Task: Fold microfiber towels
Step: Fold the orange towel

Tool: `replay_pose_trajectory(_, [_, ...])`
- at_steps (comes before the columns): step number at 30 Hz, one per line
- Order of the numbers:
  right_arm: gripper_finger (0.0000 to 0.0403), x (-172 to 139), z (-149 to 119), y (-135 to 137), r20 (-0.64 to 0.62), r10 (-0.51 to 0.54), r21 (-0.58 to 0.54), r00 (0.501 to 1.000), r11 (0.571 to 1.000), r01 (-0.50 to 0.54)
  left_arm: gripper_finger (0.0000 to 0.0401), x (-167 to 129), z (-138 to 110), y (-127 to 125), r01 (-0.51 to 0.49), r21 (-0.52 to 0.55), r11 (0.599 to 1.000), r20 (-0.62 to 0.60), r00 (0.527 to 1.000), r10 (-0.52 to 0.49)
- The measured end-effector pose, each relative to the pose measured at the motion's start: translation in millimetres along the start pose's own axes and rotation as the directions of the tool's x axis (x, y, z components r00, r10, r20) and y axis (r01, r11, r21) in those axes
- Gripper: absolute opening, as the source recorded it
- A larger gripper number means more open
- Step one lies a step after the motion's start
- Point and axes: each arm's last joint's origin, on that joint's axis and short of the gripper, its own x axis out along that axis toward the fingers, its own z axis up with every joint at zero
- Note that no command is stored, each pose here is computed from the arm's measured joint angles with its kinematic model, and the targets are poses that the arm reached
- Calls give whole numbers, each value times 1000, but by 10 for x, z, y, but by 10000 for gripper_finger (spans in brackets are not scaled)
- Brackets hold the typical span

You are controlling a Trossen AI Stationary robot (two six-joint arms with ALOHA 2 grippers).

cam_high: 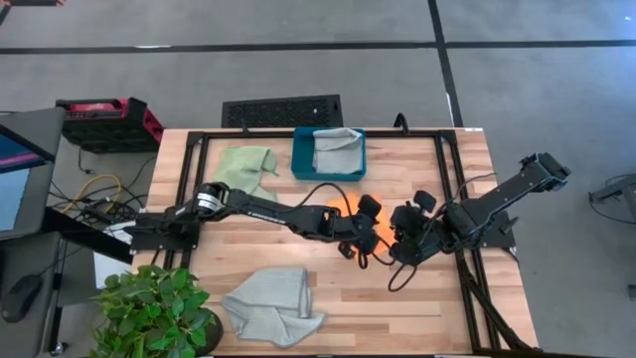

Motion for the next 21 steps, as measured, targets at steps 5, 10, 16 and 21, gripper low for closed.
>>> replay_pose_trajectory(5, [161,1,4,8,1,9,10,1000,1000,-9,128,-9,-1,-32,15,13,1000,-18,1000,-15])
replay_pose_trajectory(10, [161,14,-20,21,-9,19,-16,1000,1000,-19,128,-194,-52,38,-8,-59,998,-136,991,0])
replay_pose_trajectory(16, [161,262,-330,141,-41,67,-247,997,966,-75,128,-721,-112,231,60,-187,981,-197,976,-97])
replay_pose_trajectory(21, [161,519,-483,219,11,141,-287,990,949,-132,128,-1192,-112,396,44,-284,958,-194,976,-102])
